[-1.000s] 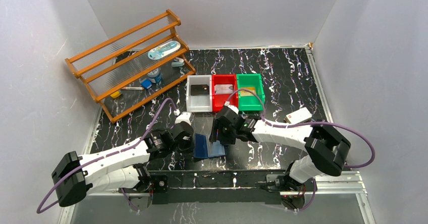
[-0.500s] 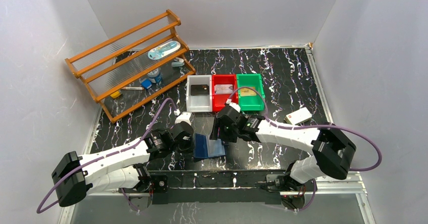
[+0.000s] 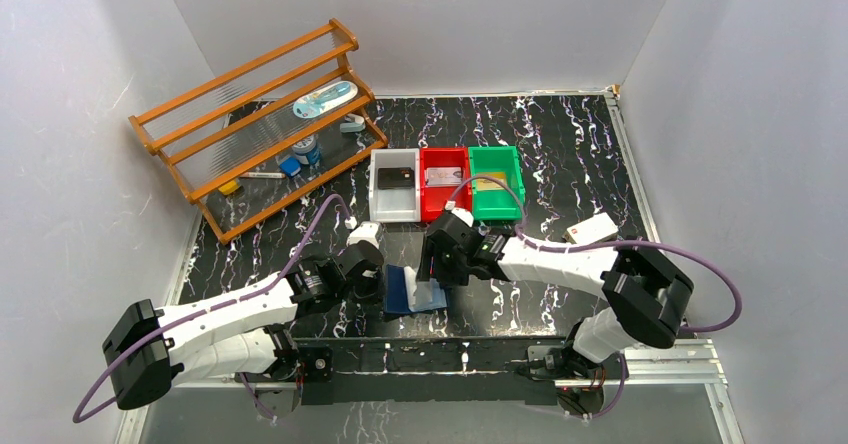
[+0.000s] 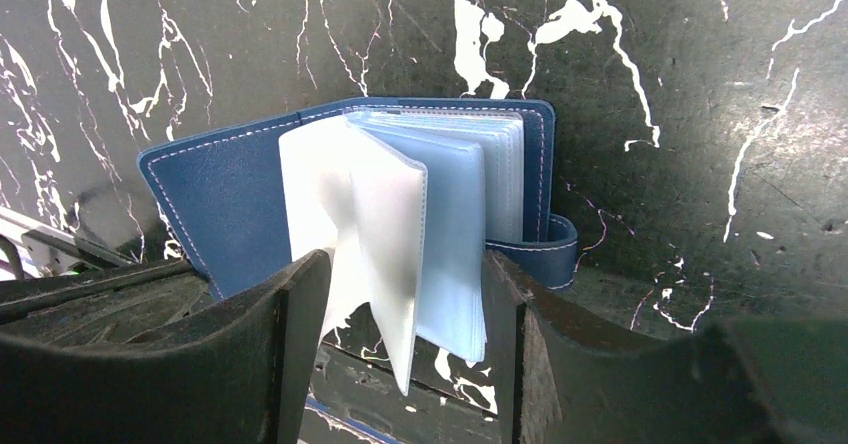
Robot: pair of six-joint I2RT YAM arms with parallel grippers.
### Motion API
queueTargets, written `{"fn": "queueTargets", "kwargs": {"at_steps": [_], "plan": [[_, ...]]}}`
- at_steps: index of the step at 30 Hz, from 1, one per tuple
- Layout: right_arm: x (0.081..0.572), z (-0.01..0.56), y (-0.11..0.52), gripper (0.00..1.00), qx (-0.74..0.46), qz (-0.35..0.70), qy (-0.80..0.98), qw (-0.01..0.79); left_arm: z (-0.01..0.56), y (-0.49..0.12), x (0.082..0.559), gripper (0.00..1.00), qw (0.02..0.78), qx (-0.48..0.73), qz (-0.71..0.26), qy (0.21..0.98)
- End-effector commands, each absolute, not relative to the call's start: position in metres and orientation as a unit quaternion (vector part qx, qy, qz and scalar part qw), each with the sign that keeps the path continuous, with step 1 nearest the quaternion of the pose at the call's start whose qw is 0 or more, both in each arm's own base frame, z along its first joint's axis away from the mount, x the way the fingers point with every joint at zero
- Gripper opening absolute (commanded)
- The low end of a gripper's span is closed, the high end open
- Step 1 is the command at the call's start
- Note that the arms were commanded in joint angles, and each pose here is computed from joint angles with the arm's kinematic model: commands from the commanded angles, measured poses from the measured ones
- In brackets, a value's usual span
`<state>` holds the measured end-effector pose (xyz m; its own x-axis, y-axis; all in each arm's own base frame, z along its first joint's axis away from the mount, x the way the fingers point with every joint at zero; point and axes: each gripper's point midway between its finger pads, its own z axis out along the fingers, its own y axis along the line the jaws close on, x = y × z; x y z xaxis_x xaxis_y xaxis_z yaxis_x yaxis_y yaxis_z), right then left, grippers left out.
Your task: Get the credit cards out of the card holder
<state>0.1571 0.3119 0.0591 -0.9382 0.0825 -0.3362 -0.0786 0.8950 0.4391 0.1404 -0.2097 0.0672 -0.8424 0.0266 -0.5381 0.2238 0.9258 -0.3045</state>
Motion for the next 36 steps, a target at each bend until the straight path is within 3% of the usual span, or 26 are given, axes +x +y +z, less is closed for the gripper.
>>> {"fn": "queueTargets", "kwargs": {"at_steps": [1, 16, 27, 36], "plan": [[0.161, 0.065, 0.322, 0.65, 0.003, 0.245, 0.952, 0.182, 0.073, -0.213, 0.140, 0.00, 0.273, 0.073, -0.185, 0.941], [0.161, 0.103, 0.345, 0.62, -0.033, 0.299, 0.935, 0.189, 0.070, -0.214, 0.140, 0.00, 0.270, 0.076, -0.184, 0.942], [0.155, 0.101, 0.350, 0.62, -0.051, 0.298, 0.937, 0.177, 0.069, -0.214, 0.140, 0.00, 0.269, 0.077, -0.183, 0.943], [0.164, 0.082, 0.327, 0.62, -0.022, 0.230, 0.954, 0.192, 0.068, -0.210, 0.139, 0.00, 0.272, 0.072, -0.182, 0.942]]}}
